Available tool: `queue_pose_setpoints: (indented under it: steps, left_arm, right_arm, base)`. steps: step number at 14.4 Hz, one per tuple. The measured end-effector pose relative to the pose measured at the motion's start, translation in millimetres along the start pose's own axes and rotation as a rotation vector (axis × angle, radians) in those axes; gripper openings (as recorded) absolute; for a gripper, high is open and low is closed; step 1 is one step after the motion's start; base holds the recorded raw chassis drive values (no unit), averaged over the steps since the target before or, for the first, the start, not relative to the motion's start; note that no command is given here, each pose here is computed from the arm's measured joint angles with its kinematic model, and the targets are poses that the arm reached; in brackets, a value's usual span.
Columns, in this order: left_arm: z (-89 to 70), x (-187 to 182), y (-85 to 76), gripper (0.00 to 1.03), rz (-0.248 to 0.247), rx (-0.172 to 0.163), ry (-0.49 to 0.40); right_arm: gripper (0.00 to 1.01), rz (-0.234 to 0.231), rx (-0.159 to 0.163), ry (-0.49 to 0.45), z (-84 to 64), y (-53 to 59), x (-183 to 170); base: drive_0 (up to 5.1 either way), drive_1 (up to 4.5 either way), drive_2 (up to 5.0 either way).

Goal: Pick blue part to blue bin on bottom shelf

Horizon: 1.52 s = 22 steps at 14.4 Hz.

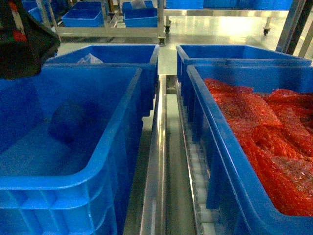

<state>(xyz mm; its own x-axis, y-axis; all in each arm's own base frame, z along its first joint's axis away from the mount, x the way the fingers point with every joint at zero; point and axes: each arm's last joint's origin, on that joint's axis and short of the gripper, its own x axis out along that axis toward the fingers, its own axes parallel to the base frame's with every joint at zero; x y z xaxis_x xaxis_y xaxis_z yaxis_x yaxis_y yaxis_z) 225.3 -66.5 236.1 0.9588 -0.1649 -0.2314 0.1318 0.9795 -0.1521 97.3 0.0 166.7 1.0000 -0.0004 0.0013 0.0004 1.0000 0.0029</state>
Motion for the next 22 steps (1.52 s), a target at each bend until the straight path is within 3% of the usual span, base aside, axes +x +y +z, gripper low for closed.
queue_pose_setpoints:
  steps: [2, 3, 5, 7, 9, 10, 14, 15, 18, 19, 22]
  left_arm:
    - [0.1, 1.2, -0.1, 0.95, 0.021, 0.007, -0.055]
    - [-7.5, -5.6, 7.9, 0.81, 0.107, 0.051, -0.194]
    - [-25.0, -26.2, 27.6, 0.56, 0.160, 0.098, -0.245]
    - [-38.0, -39.4, 36.1, 0.31, 0.145, 0.119, -0.242]
    - [-49.6, -51.4, 44.7, 0.06, 0.155, 0.118, -0.238]
    - [-54.3, -57.4, 47.8, 0.02, 0.156, 0.118, -0.239]
    - [-66.4, -72.9, 59.7, 0.02, 0.141, 0.120, -0.234]
    - [-68.7, -77.6, 64.5, 0.02, 0.173, 0.115, -0.238]
    - [-79.3, -85.8, 62.5, 0.02, 0.146, 0.121, -0.268]
    - [-82.7, -86.5, 62.8, 0.02, 0.147, 0.119, -0.240]
    - [-82.1, -91.9, 61.8, 0.02, 0.146, 0.120, -0.251]
  right_arm:
    - [0.98, 0.000, 0.000, 0.000, 0.0, 0.0, 0.0]
    - [0.98, 0.000, 0.000, 0.000, 0.0, 0.0, 0.0]
    - [0.98, 0.000, 0.000, 0.000, 0.0, 0.0, 0.0]
    - [0.98, 0.000, 0.000, 0.000, 0.0, 0.0, 0.0]
    - [0.98, 0.000, 0.000, 0.000, 0.0, 0.0, 0.0]
    - [0.98, 0.000, 0.000, 0.000, 0.0, 0.0, 0.0]
    - [0.98, 0.000, 0.000, 0.000, 0.0, 0.0, 0.0]
    - [0.98, 0.000, 0.000, 0.000, 0.0, 0.0, 0.0]
    - [0.98, 0.000, 0.000, 0.000, 0.0, 0.0, 0.0]
    - [0.98, 0.000, 0.000, 0.000, 0.0, 0.0, 0.0]
    - [0.98, 0.000, 0.000, 0.000, 0.0, 0.0, 0.0]
  base:
    - [0.0, 0.00, 0.0]
    - [0.0, 0.00, 0.0]
    - [0.0, 0.00, 0.0]
    - [0.0, 0.00, 0.0]
    - [0.0, 0.00, 0.0]
    - [0.0, 0.00, 0.0]
    - [0.0, 0.00, 0.0]
    - [0.0, 0.00, 0.0]
    - [0.0, 0.00, 0.0]
    - [0.0, 0.00, 0.0]
    - [0.0, 0.00, 0.0]
